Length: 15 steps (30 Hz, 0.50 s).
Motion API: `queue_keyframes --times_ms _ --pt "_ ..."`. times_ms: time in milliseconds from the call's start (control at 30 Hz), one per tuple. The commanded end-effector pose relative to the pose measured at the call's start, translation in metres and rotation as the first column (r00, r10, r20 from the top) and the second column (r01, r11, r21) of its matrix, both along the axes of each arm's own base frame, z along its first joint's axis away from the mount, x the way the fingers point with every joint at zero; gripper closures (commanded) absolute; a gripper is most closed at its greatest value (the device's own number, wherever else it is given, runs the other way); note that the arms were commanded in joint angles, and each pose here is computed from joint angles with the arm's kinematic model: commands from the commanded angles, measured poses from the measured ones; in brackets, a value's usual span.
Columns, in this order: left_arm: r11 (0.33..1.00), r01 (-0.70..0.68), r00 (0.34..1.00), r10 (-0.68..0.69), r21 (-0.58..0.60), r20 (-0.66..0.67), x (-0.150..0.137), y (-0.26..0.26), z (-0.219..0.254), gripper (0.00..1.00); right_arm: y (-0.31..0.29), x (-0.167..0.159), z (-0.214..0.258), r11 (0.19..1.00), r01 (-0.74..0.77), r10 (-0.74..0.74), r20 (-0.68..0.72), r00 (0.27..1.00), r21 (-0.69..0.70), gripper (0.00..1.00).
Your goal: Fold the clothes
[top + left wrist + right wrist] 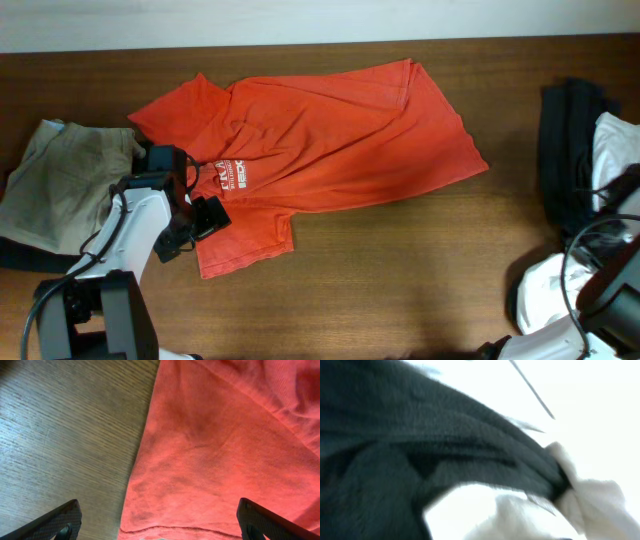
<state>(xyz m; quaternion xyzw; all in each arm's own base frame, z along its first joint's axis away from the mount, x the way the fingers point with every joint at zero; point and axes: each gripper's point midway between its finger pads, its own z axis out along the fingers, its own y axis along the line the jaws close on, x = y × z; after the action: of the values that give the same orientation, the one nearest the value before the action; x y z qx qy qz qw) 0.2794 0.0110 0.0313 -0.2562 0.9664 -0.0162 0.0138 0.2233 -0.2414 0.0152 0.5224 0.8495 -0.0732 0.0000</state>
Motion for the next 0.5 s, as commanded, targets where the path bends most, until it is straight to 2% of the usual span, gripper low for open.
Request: queue_keyframes --times_ms 0,67,133,200,267,333,433,467 --pt "1.0 0.019 1.0 -0.019 0.003 -0.009 -0.002 0.0 -0.002 0.01 0.008 0.064 0.038 0.968 -0.207 0.15 0.339 0.929 0.139 0.39" --pt "1.0 0.019 1.0 -0.019 0.006 0.0 0.001 0.0 -0.002 0.01 0.066 0.104 0.065 0.839 -0.5 0.314 0.561 0.766 0.213 0.29" --pt "1.0 0.018 0.999 -0.019 0.012 0.04 0.011 0.001 -0.001 0.01 0.106 0.114 0.068 0.749 -0.621 0.407 0.578 0.707 0.232 0.21" --pt "0.997 0.024 0.989 -0.034 0.069 0.143 0.036 0.011 0.002 0.01 0.137 0.123 0.064 0.69 -0.688 0.493 0.55 0.674 0.224 0.18" --pt "0.991 0.096 0.977 -0.111 0.09 0.182 0.049 0.012 0.001 0.01 0.147 0.123 0.056 0.674 -0.712 0.574 0.466 0.674 0.2 0.16" --pt "0.989 0.119 0.985 -0.129 0.087 0.118 0.04 0.012 -0.013 0.02 0.132 0.114 0.045 0.75 -0.641 0.582 0.297 0.757 0.165 0.15" --pt "0.989 0.124 0.99 -0.129 0.077 0.06 0.033 0.012 -0.03 0.02 0.13 0.114 0.044 0.748 -0.645 0.59 0.29 0.754 0.155 0.09" --pt "0.989 0.125 0.991 -0.129 0.074 0.044 0.032 0.011 -0.035 0.02 0.133 0.113 0.044 0.738 -0.655 0.596 0.296 0.746 0.165 0.12"
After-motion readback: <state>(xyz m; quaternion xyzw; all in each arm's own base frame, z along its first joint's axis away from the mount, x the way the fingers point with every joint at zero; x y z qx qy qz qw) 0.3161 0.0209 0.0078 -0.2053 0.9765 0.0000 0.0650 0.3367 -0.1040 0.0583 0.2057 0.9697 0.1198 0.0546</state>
